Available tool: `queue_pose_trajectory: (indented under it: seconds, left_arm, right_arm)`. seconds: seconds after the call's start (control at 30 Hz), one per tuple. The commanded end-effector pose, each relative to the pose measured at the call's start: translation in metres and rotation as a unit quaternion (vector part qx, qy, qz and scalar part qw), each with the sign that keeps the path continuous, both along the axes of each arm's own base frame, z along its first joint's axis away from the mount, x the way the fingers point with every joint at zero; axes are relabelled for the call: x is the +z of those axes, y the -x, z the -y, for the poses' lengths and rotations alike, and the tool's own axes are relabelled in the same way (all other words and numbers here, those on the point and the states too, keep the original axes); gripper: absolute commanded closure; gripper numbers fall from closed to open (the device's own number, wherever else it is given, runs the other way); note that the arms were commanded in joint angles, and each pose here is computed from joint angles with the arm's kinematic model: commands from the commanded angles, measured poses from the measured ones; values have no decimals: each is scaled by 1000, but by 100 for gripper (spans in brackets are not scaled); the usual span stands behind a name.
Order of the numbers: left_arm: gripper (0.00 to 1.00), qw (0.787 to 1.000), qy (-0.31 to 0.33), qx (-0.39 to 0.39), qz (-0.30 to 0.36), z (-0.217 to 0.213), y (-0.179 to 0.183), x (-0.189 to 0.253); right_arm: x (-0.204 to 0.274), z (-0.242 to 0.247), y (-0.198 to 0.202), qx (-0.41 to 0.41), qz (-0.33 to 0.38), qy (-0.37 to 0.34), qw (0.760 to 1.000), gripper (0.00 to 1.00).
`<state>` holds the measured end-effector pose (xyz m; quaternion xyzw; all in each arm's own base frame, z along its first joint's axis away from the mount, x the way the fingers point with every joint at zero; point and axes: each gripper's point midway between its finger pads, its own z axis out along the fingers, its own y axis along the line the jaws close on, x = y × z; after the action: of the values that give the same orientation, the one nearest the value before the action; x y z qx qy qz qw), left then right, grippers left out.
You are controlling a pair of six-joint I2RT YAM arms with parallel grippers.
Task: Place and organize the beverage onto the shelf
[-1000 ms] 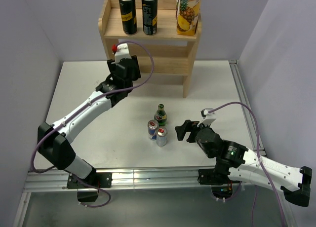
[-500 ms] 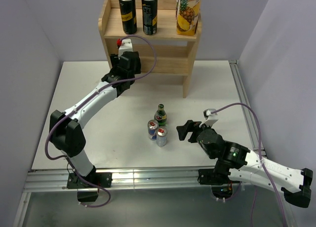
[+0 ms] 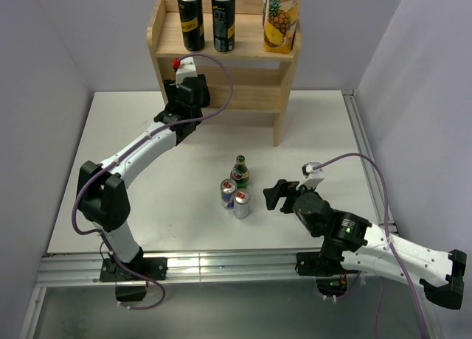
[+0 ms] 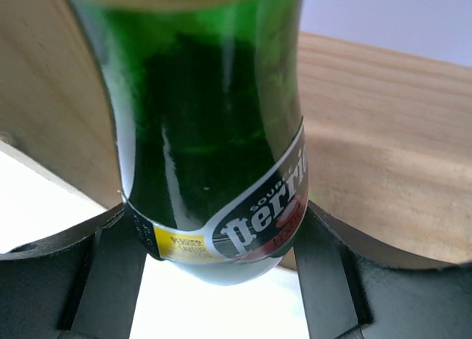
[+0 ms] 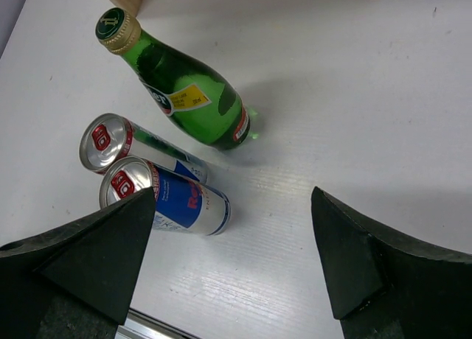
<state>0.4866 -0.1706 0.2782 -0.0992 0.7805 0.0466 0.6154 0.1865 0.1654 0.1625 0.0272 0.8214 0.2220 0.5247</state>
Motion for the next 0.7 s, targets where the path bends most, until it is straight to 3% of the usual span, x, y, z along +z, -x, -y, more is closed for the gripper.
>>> queue_pose_trajectory:
  seconds: [0.0,0.27,0.33,0.47,0.5,0.67]
  left_arm:
    - [100,990,64,42,120,-17,-18,63]
    - [99,987,79,62,125,-29,-30,54]
    - [95,986,83,67,130,-31,-33,53]
    - [70,985,85,73,133,-34,-35,49]
    - [58,985,86,70,133,-32,-37,47]
    - [34,986,83,71,128,-30,-43,45]
  right_arm:
    - [2,2,-4,-12,10,2,1000,7]
    - [1,2,-4,-12,9,4,1000,7]
    - [1,2,-4,-11,8,4,1000,7]
    - [1,2,-4,-12,8,5,1000,7]
    - [1,1,-4,-12,8,4,1000,7]
    - [0,1,-4,-12,7,6,1000,7]
